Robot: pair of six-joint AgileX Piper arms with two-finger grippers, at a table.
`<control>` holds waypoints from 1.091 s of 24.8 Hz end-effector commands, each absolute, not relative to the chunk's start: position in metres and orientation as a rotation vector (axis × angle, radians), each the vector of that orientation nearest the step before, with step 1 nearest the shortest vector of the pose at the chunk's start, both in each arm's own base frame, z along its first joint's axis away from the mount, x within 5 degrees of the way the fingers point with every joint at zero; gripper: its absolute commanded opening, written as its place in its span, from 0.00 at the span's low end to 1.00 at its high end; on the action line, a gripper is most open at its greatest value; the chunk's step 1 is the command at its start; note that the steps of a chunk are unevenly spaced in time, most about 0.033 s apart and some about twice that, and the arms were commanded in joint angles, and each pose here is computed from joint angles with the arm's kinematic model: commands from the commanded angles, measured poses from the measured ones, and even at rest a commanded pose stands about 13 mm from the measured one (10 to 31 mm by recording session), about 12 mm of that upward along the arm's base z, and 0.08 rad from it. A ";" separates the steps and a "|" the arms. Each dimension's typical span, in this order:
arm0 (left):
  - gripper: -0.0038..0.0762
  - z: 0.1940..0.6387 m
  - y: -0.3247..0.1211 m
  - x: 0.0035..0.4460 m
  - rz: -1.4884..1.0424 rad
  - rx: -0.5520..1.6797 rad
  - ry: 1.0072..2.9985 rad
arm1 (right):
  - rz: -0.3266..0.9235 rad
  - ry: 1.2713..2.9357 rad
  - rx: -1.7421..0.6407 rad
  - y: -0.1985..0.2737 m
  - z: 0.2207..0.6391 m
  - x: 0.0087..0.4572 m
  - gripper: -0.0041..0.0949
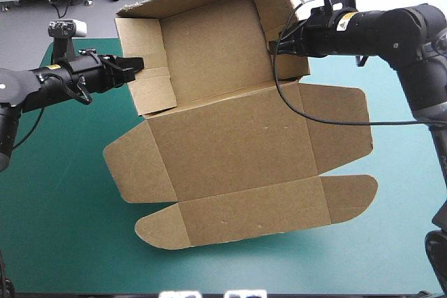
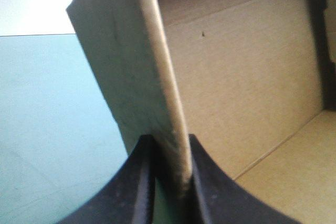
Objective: Fold the box
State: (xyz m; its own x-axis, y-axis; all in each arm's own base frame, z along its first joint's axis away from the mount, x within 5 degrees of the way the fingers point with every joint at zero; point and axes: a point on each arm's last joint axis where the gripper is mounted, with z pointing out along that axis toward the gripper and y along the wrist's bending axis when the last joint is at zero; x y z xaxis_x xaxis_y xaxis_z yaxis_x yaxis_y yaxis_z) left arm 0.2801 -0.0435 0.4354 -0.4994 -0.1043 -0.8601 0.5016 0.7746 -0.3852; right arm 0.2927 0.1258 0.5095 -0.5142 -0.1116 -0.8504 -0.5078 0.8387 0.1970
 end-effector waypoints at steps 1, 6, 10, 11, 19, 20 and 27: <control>0.04 0.456 -0.057 0.265 -0.809 0.329 1.905 | 0.684 2.009 -0.466 0.138 0.523 0.280 0.04; 0.04 0.436 -0.073 0.267 -0.674 0.391 2.081 | 0.501 2.309 -0.483 0.141 0.474 0.311 0.04; 0.04 0.417 -0.082 0.272 -0.560 0.437 2.217 | 0.497 2.375 -0.484 0.148 0.453 0.330 0.04; 0.04 0.411 -0.085 0.275 -0.545 0.448 2.248 | 0.496 2.388 -0.484 0.150 0.448 0.334 0.04; 0.04 0.376 -0.100 0.316 -0.310 0.453 2.454 | 0.485 2.558 -0.466 0.167 0.385 0.378 0.04; 0.04 0.374 -0.099 0.321 -0.293 0.424 2.466 | 0.481 2.576 -0.467 0.169 0.378 0.382 0.04; 0.04 0.326 -0.104 0.364 -0.224 0.331 2.574 | 0.410 2.738 -0.478 0.183 0.308 0.414 0.04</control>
State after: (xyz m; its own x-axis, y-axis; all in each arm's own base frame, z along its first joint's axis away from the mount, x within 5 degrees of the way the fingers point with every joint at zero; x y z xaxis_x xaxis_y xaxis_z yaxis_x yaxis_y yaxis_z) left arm 0.3603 -0.0986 0.3073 -0.8784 0.2045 -0.4319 0.2653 0.9604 -0.0848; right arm 0.4198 0.1816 0.2933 -0.9032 -0.2541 -0.3460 -0.3404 0.9150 0.2165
